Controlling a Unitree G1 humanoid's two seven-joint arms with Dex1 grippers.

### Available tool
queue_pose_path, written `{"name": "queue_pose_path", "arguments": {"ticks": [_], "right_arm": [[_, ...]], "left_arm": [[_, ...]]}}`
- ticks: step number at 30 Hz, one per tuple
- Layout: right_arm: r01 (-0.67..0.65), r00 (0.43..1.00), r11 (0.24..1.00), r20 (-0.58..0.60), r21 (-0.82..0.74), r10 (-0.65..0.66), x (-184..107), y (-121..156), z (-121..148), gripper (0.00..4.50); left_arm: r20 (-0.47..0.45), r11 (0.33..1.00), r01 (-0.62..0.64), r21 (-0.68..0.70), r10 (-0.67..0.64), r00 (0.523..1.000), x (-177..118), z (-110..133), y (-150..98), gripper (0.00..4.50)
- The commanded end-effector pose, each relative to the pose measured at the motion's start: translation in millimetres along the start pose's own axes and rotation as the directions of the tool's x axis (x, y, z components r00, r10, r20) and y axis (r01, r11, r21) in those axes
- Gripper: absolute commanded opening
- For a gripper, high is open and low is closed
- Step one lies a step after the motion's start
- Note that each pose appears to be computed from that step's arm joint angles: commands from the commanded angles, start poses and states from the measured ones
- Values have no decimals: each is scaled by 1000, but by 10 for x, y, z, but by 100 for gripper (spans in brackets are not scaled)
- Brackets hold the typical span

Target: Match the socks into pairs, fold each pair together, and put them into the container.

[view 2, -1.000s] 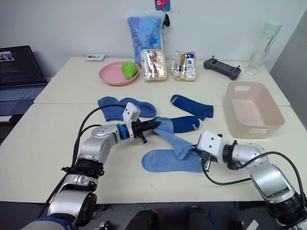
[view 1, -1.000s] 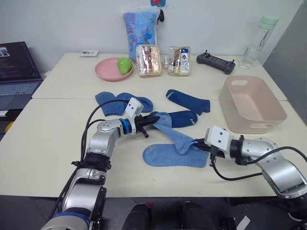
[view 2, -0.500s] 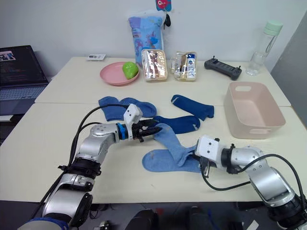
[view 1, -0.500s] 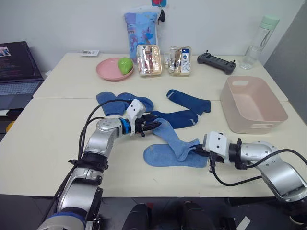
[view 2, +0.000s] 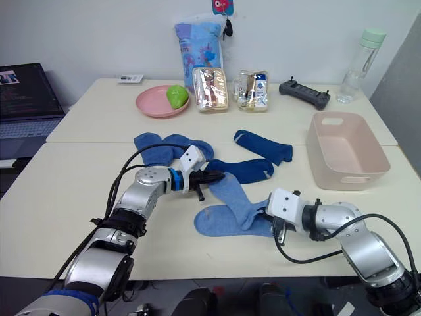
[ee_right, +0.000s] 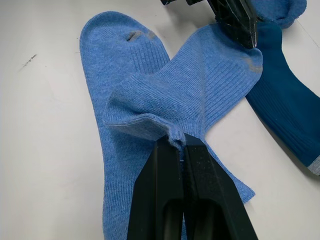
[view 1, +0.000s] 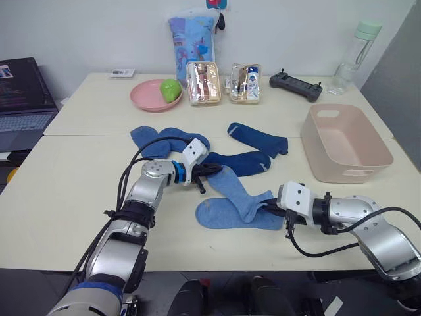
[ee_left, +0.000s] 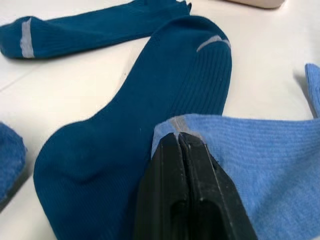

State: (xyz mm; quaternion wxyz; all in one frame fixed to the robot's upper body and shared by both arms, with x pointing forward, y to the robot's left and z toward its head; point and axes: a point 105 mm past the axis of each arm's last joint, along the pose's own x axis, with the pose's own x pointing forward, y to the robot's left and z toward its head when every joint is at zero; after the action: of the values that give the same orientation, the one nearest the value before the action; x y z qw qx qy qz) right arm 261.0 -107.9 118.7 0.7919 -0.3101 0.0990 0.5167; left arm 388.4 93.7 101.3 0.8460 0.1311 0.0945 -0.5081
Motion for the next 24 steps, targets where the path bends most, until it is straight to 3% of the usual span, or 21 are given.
{"name": "queue_pose_path", "arguments": {"ticks": [1,8,11,16,24], "right_arm": [[13,999,1000,30,-28,-12,-22,-9,97,0],[13,999,999,33,-36,-12,-24,-28,105,0],[9,999,999,35,-36,-7,-12,-24,105,0],[9,999,999,32,-34,-8,-11,-25,96,0],[14,1000,999,29,-34,-13,-16,-11,87,0]], "left_arm": [[42,1000,-22,18,21,999,-102,124,82,1],[55,998,-32,57,29,998,-180,155,106,1],[70,999,7,42,-10,998,-160,157,34,58],[37,998,-31,54,29,999,-97,93,44,212],[-12,998,-29,64,29,999,-63,23,55,212]]}}
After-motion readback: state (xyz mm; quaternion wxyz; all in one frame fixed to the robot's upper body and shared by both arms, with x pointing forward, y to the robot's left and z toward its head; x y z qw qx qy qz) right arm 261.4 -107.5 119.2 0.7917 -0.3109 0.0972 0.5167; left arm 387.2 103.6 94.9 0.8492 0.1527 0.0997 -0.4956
